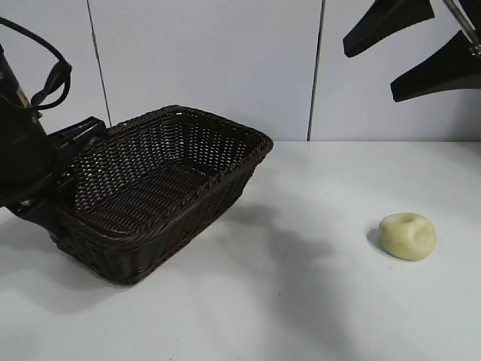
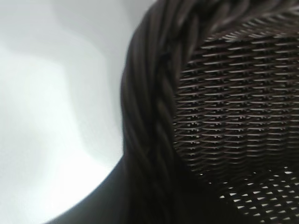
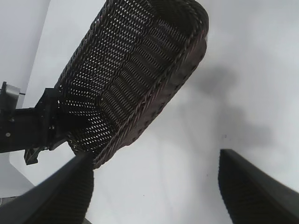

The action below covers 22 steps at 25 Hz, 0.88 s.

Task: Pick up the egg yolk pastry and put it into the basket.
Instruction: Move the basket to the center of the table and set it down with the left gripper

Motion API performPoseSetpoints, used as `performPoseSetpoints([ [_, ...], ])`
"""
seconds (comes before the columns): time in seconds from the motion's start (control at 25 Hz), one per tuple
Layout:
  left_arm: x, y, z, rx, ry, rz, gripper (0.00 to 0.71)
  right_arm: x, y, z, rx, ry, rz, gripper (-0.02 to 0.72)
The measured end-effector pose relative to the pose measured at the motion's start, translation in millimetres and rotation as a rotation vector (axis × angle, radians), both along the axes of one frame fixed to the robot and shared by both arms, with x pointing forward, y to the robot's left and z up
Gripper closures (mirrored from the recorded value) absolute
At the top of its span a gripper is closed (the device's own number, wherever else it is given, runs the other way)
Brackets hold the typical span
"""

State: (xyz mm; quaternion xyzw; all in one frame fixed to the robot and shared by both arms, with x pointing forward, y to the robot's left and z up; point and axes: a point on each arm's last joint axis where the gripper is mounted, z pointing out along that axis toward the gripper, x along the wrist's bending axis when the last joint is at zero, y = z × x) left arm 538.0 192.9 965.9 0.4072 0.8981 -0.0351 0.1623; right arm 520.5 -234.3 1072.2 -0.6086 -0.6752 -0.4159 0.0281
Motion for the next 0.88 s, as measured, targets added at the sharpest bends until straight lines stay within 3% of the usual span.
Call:
performPoseSetpoints([
  [0.24, 9.0, 4.3, 13.6, -0.036, -0.035, -0.188, 0.611, 0.0, 0.0, 0.0, -0.001, 0.0, 0.0, 0.167],
  [0.56, 25.5, 7.5, 42.0, 0.033, -0.117, -0.55, 0.611, -0.1, 0.0, -0.1, 0.0, 0.002, 0.0, 0.167],
  [0.88, 49.5, -7.3, 26.2, -0.017, -0.077, -0.826, 0.611, -0.1, 0.0, -0.1, 0.001, 0.002, 0.0, 0.167],
])
